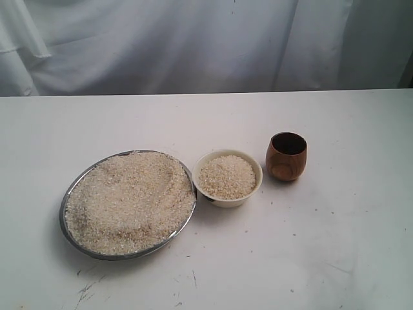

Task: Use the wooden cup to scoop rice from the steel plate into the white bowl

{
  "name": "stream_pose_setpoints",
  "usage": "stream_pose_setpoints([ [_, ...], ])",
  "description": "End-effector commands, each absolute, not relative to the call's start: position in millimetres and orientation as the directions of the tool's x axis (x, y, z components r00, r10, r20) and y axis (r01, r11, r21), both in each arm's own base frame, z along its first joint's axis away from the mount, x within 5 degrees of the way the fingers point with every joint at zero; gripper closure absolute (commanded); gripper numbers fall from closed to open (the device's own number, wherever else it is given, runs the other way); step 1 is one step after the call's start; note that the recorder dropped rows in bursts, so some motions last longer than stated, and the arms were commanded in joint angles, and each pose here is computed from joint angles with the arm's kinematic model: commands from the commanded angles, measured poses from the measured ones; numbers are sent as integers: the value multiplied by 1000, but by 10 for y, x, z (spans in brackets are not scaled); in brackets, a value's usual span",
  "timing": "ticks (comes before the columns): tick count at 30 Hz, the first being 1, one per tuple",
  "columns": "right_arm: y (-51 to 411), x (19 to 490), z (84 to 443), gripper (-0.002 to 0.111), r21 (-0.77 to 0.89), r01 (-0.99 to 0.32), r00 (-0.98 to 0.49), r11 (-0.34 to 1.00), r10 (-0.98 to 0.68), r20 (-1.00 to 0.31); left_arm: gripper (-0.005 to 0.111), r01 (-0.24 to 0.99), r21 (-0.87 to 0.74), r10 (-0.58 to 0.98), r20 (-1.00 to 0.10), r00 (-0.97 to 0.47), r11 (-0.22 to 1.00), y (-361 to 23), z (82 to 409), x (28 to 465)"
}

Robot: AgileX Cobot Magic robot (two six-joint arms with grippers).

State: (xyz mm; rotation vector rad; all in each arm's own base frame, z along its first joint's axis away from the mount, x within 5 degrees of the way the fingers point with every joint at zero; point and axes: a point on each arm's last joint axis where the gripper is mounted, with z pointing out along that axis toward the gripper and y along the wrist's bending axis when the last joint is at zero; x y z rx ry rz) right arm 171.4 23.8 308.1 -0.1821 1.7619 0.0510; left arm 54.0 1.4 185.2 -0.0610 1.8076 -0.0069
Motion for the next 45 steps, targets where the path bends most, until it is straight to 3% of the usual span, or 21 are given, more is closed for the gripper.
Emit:
stream_pose_setpoints([
  [1,150,1467,2866,108,-76,-97,-198,992,-94,-976,107,-40,-39,-47,-973,-228,998,15,1844,540],
  [9,82,1033,2742,108,-65,-78,-78,995,-71,-994,107,-40,-39,-47,-973,-228,998,15,1844,540],
  [20,72,923,2817,108,-67,-77,8,995,-67,-998,107,-40,-39,-47,-973,-228,998,15,1844,540],
  [21,63,924,2818,108,4,-68,4,998,4,-1000,107,-40,-39,-47,-973,-228,998,15,1844,540],
  [28,-1,824,2491,108,9,-13,-26,1000,9,-1000,107,-40,-39,-47,-973,-228,998,15,1844,540],
  [32,-65,790,2419,108,-27,51,-126,998,-20,-992,107,-40,-39,-47,-973,-228,998,15,1844,540],
  [37,-21,743,2359,108,-94,-18,-196,995,-96,-976,107,-40,-39,-47,-973,-228,998,15,1844,540],
  [45,15,749,2411,108,-60,-49,-137,997,-66,-988,107,-40,-39,-47,-973,-228,998,15,1844,540],
])
